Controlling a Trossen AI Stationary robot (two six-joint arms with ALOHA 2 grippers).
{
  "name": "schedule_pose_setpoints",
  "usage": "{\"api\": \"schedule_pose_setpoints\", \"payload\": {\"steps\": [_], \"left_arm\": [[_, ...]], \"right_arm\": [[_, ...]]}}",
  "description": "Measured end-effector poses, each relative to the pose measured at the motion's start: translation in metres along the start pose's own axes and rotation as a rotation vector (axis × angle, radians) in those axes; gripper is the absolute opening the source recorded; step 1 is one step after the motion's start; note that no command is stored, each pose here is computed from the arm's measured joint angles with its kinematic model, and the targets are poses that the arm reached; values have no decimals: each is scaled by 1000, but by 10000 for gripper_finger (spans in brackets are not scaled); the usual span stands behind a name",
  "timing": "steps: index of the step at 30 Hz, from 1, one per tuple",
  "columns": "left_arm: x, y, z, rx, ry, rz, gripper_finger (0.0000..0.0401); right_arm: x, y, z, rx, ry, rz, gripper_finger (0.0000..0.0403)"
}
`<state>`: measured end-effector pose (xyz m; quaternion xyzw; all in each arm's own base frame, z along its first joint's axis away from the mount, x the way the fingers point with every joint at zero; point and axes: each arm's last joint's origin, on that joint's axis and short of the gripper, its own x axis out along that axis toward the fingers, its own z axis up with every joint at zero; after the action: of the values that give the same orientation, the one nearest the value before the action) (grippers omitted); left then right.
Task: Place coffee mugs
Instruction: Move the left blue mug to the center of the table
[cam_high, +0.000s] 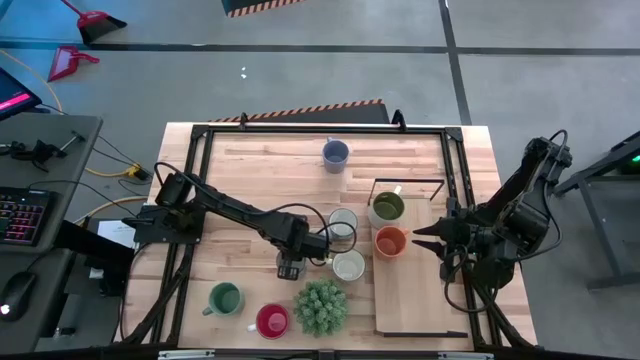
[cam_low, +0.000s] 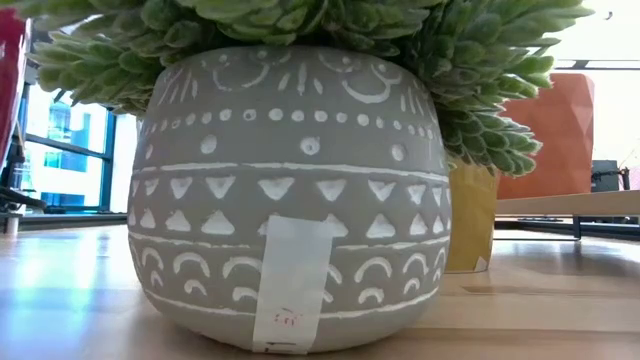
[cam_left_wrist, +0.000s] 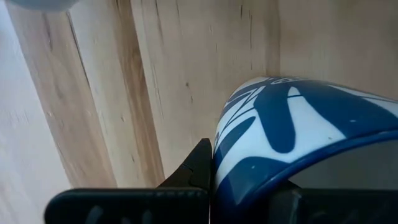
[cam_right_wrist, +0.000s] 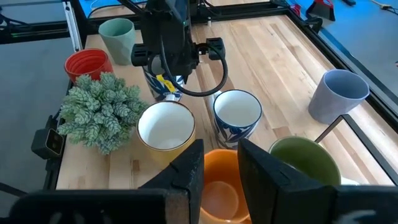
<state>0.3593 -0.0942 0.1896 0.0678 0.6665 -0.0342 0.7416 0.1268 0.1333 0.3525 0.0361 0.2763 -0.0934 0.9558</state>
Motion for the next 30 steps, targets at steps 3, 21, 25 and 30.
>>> {"api": "schedule_pose_setpoints", "payload": {"steps": [3,21,25,30], "left_arm": [[0,3,1,3,-3,-1,9],[-2,9,-4,-51,56,18,98],[-4,9,-8,-75,105,26,129],[-6,10,-8,-84,100,28,166]], "right_arm": [[0,0,0,1,-1,0,80],[0,1,0,6,2,8,80],[0,0,0,-29,5,4,81],[0,0,0,-74,5,4,81]]}}
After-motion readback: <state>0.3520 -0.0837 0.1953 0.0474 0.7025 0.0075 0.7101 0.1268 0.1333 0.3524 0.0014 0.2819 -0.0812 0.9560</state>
